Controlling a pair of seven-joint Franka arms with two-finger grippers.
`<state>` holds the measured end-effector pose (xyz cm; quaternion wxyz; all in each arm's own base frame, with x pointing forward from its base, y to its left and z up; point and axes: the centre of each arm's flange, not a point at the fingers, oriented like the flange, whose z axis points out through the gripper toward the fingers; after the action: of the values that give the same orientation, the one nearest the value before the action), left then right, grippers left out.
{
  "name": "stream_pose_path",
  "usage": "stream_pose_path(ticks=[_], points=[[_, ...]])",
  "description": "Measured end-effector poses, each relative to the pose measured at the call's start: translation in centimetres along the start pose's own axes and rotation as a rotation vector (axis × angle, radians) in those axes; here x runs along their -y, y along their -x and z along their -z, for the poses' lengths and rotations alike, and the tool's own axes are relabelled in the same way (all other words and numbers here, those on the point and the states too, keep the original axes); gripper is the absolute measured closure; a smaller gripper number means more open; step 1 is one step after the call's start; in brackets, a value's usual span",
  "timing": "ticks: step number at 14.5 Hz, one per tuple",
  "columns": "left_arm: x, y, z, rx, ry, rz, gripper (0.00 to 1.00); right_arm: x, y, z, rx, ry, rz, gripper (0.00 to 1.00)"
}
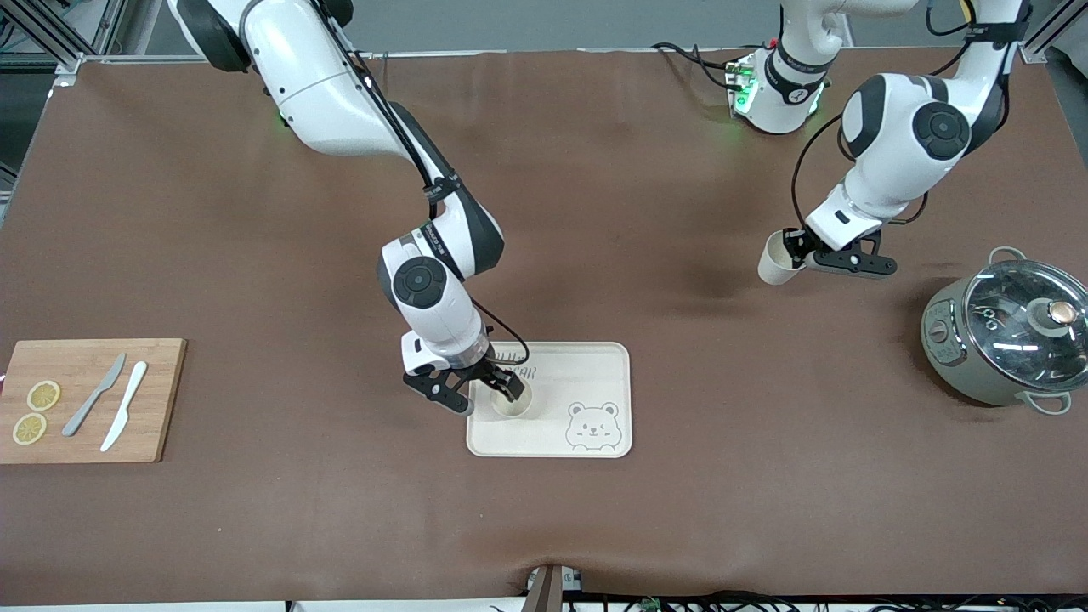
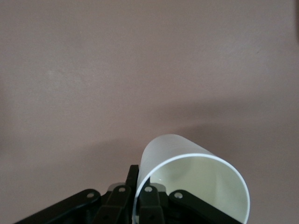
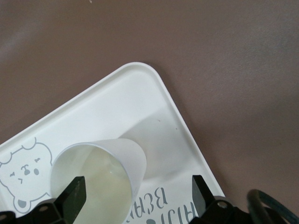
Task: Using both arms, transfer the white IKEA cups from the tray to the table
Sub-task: 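Lift the cup with the left gripper while the right gripper grasps the other cup, then lower the cup beside the pot with the left gripper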
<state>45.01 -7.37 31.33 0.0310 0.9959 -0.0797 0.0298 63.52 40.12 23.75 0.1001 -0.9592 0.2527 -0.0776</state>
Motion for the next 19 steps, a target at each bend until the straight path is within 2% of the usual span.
stream_pose_path(ticks=[8,12,13,15,19], points=[[4.7,1.3,-4.6,0.068,-0.005,-0.051,0.96,-0.3,0.8,-2.2,-0.003,0.001,0.009,0.00],[5.7,1.2,-6.5,0.069,0.021,-0.054,0.96,-0.3,1.0,-2.5,-0.004,-0.001,0.012,0.00],[5.8,1.1,-7.0,0.069,0.022,-0.052,0.96,-0.2,1.0,-2.5,-0.006,-0.003,0.012,0.08],[5.9,0.7,-7.7,0.065,0.020,-0.051,0.96,-0.1,0.9,-2.3,-0.008,-0.006,0.012,0.11],[6.1,0.0,-9.0,0.060,0.012,-0.052,0.96,0.1,0.8,-2.1,-0.011,-0.012,0.012,0.52]])
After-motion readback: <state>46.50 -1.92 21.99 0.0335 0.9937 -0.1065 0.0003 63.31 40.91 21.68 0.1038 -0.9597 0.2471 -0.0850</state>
